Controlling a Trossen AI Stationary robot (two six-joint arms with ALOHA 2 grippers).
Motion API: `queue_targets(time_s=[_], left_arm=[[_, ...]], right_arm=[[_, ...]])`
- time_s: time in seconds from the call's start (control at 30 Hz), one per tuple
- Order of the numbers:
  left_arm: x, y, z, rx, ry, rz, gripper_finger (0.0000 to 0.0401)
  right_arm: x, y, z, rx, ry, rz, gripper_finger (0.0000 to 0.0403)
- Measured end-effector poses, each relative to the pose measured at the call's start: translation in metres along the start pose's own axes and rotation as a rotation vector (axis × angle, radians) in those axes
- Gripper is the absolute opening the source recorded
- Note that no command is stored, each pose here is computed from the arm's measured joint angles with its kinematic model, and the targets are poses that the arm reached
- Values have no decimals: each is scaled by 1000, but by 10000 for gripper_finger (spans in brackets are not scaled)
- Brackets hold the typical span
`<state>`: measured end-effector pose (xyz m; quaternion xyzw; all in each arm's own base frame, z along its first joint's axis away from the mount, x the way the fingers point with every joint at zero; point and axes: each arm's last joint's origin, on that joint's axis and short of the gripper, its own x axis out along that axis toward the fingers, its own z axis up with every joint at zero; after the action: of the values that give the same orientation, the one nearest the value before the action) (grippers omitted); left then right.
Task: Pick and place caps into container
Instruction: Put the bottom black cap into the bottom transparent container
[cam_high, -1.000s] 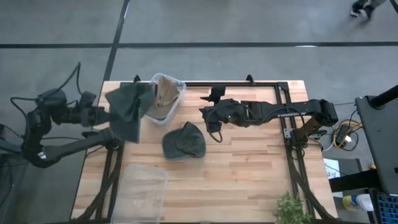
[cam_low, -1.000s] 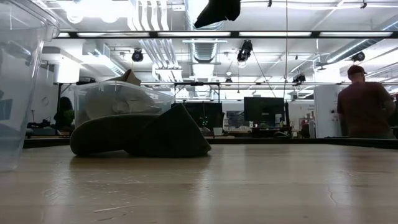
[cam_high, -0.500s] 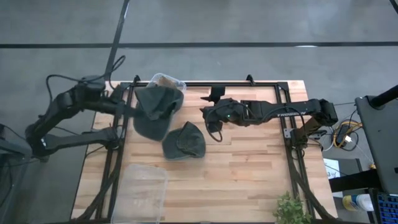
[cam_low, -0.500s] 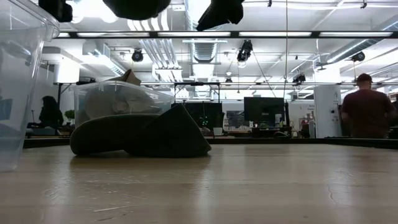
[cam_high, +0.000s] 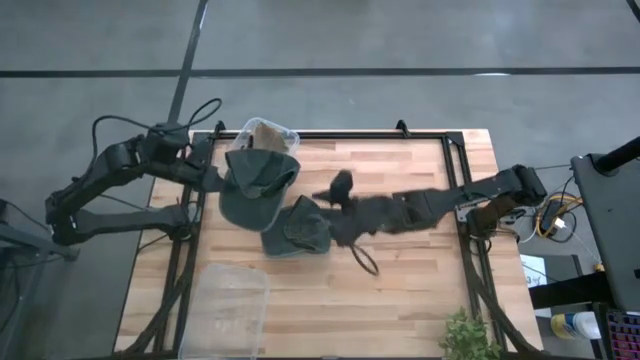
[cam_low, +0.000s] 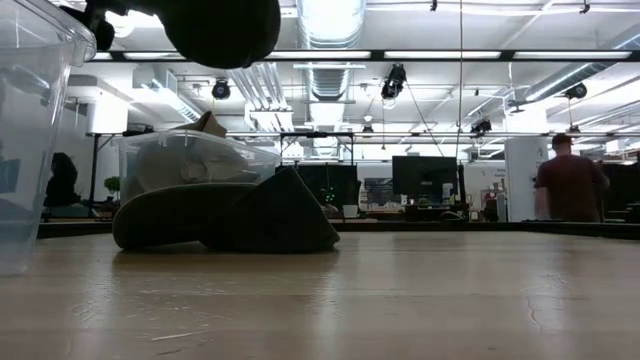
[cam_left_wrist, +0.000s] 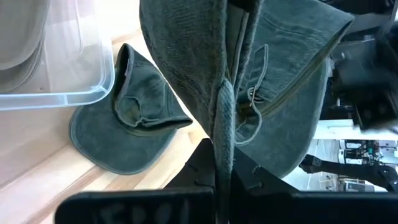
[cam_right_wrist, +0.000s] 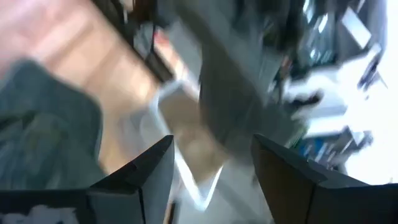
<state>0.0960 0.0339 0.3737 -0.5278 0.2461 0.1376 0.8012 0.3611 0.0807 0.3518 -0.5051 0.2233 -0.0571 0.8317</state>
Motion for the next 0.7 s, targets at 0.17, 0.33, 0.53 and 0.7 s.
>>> queue_targets(time_s=[0.17, 0.33, 0.53, 0.7], left_arm=[[0, 0, 0, 3, -1, 1, 5], [1, 0, 0, 1, 3, 2, 5], [5, -1, 1, 16, 26, 9, 8], [11, -2, 3, 23, 39, 22, 6]], right_arm=[[8, 14, 16, -140, -52, -39, 196], [20, 17, 22, -214, -62, -125, 190], [30, 20, 27, -269, -86, -185, 184], [43, 29, 28, -338, -79, -195, 178]])
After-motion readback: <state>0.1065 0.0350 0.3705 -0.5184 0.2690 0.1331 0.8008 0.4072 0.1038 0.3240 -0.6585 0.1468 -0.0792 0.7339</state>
